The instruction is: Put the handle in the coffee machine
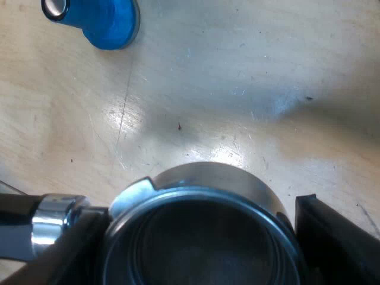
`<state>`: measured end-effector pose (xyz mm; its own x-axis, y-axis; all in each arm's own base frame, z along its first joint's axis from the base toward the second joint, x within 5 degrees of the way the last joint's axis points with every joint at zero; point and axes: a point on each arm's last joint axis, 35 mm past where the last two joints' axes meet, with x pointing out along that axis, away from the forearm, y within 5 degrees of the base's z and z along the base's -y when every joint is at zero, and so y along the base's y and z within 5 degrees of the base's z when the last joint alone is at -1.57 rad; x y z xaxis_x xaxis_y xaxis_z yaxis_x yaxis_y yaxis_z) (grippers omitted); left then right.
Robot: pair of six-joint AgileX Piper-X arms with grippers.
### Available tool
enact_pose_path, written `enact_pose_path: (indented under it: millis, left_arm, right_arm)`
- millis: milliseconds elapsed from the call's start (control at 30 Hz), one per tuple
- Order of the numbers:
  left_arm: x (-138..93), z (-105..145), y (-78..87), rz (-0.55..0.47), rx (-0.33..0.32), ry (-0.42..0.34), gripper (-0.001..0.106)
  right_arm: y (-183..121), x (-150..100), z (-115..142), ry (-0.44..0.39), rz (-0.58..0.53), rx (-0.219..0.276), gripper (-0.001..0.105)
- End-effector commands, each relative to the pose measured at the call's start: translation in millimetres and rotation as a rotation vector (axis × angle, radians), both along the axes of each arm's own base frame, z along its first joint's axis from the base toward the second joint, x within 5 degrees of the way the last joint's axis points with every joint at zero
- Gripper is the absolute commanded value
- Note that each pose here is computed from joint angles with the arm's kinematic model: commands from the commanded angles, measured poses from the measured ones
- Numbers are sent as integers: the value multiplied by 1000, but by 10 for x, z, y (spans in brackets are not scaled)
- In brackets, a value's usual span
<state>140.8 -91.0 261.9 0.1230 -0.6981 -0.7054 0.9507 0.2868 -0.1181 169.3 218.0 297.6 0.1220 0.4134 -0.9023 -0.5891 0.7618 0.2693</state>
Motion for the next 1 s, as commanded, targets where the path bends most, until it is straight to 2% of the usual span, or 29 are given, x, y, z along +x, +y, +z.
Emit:
enact_pose_path:
  millis: [33, 67, 233, 267, 333, 367, 400, 433, 767, 833, 933, 967, 1000]
  left_arm:
    - [11, 8, -4, -7, -12, -11, 64]
    - [11, 8, -4, -7, -12, -11, 62]
    - [10, 9, -5, -9, -15, -9, 37]
    - [10, 9, -5, -9, -15, -9, 35]
    - [10, 9, -5, -9, -15, -9, 20]
    - [10, 9, -5, -9, -15, -9, 20]
    - [6, 6, -3, -7, -13, -3, 7]
    - [3, 5, -2, -4, -12, 3, 0]
    - [-7, 26, -22, -52, -81, 20, 0]
    - [-5, 30, -26, -56, -88, 19, 0]
    - [5, 39, -33, -60, -100, 7, 0]
    - [6, 40, -33, -61, -101, 7, 0]
    - [6, 41, -34, -62, -104, 6, 0]
  right_arm:
    - [9, -3, 108, -26, 14, 42, 0]
    - [9, -3, 108, -26, 14, 42, 0]
    - [9, -3, 108, -26, 14, 42, 0]
    - [9, -3, 108, -26, 14, 42, 0]
    - [9, -3, 108, -28, 13, 41, 0]
    - [8, -2, 107, -30, 12, 39, 0]
    - [12, 3, 110, -35, 5, 42, 0]
    - [13, 4, 111, -34, 2, 44, 0]
    - [12, 20, 103, -60, -18, 22, 1]
    - [6, 21, 100, -64, -23, 14, 10]
    - [-1, 17, 96, -62, -24, 4, 37]
    - [-6, 13, 93, -58, -24, -1, 68]
    - [-6, 12, 93, -55, -23, 1, 86]
